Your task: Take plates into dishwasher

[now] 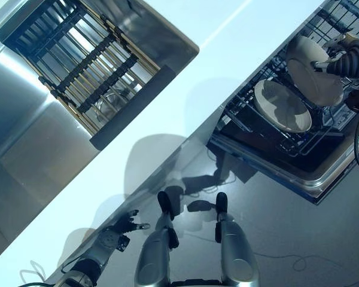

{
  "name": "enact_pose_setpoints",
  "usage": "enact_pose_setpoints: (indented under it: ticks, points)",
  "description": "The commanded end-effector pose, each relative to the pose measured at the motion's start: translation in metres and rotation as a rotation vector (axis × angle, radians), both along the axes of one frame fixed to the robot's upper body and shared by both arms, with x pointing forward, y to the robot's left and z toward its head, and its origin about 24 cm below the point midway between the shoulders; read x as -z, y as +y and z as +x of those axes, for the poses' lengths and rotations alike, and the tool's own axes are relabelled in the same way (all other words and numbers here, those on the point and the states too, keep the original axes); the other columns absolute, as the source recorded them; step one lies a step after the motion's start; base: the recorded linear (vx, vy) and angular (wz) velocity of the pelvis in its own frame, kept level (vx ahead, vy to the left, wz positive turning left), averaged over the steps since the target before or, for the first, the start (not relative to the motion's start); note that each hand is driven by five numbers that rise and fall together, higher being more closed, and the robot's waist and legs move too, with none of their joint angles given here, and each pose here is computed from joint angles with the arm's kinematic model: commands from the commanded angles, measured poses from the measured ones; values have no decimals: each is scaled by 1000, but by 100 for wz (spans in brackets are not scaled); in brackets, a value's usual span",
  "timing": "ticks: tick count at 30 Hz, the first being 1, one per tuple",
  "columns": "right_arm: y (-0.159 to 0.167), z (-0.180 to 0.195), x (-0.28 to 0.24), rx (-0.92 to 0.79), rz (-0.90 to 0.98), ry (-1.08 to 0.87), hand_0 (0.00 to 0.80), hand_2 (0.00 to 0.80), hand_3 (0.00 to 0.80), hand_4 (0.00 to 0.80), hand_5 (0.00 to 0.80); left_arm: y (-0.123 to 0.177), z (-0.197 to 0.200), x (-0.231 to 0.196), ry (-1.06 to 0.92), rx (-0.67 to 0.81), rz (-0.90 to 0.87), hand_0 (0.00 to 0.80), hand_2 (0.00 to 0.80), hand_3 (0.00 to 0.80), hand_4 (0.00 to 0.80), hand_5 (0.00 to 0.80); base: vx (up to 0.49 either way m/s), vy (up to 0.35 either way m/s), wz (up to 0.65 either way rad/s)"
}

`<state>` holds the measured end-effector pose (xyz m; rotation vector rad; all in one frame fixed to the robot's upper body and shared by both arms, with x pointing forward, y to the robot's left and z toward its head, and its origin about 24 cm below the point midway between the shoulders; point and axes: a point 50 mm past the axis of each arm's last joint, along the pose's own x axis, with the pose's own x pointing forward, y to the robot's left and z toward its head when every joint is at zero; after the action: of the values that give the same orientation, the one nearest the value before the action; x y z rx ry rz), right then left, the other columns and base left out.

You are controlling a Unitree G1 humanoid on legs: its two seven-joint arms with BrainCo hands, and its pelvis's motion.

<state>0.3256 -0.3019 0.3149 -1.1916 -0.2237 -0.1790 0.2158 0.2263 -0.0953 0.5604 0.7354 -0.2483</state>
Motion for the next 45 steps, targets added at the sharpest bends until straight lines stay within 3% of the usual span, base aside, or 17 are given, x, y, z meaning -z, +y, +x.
enact_pose_setpoints:
  ticks: [1, 33, 45]
  points:
    - [8, -5, -45, 29, -89, -171, 800, 800, 800, 800, 800, 31, 16, -16, -40, -37, 101, 0, 0, 0, 0, 0, 0, 0, 0]
    - [4, 12, -34, 113, -157, -50, 800, 800, 800, 800, 800, 26, 24, -23, -74, -41, 66, 0, 0, 0, 0, 0, -1, 1, 0]
    - [-12, 21, -16, 185, -141, 25, 800, 800, 800, 800, 800, 19, 28, -25, -94, -44, 39, 0, 0, 0, 0, 0, 0, 0, 0]
